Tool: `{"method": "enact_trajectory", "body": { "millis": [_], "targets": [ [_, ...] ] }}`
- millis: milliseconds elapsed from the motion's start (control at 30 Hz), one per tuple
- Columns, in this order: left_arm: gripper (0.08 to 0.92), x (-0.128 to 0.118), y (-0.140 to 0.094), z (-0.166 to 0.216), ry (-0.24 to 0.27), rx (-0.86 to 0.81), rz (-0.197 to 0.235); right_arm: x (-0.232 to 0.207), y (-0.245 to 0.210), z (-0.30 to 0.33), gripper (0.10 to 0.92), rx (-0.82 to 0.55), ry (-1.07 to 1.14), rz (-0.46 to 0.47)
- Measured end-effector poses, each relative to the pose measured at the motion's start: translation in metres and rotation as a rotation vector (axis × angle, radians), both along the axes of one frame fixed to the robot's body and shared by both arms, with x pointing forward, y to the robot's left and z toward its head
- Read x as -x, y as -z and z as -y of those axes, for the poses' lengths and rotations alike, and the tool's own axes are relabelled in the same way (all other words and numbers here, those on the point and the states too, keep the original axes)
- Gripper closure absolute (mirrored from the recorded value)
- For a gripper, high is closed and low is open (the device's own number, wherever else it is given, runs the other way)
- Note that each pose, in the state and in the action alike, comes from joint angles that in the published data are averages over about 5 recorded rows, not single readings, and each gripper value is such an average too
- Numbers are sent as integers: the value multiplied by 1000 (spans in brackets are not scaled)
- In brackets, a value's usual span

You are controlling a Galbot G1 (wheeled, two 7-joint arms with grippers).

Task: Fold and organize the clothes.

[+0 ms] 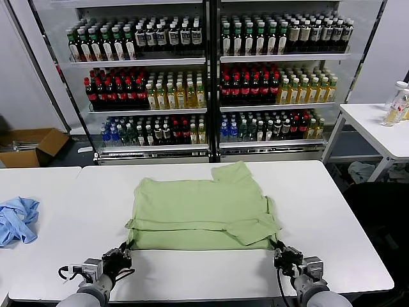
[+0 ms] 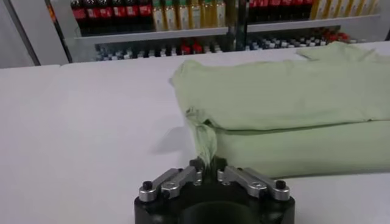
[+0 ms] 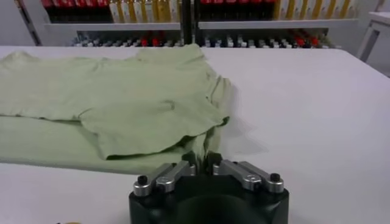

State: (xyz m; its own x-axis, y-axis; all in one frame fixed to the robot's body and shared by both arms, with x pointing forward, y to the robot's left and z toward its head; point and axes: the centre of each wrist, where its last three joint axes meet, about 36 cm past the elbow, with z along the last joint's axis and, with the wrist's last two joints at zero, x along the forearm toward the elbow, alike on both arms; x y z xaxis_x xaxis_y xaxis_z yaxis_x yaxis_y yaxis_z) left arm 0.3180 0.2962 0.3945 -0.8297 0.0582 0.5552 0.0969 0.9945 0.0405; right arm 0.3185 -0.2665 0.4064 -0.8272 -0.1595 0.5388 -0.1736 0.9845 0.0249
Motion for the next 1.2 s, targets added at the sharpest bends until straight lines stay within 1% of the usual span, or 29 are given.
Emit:
{"method": "enact_trajectory", "body": {
  "millis": [100, 233, 400, 500, 600, 667, 733, 867, 933, 1000, 1100, 1200],
  "targets": [
    [914, 12, -10, 1, 9, -8, 6, 12, -9, 2, 912, -4, -8, -3],
    [915, 33, -23, 3, 23, -27, 10, 30, -22, 2, 912, -6, -11, 0],
    [915, 59, -34, 1, 31, -59, -10, 51, -36, 1, 899, 0, -23, 2],
    [891, 71, -38, 2, 31, -80, -28, 60, -39, -1, 838, 14, -30, 3],
    [820, 81, -44, 5, 31, -96, -36, 67, -44, -3, 752, 35, -41, 10],
    [760, 85, -49, 6, 28, -104, -30, 71, -50, -4, 691, 48, -49, 23],
    [699, 88, -58, 9, 22, -106, -11, 72, -59, -5, 630, 56, -55, 43],
    [587, 83, -77, 15, 16, -82, 56, 67, -79, -8, 527, 55, -63, 95],
    [526, 76, -84, 17, 24, -66, 94, 58, -85, -10, 475, 50, -64, 124],
    [474, 65, -87, 16, 36, -54, 123, 43, -88, -11, 414, 42, -62, 152],
    [387, 43, -82, 10, 52, -41, 148, 13, -88, -12, 327, 26, -53, 189],
    [301, 17, -73, -2, 58, -35, 155, -24, -84, -14, 249, 10, -43, 215]
  ]
}}
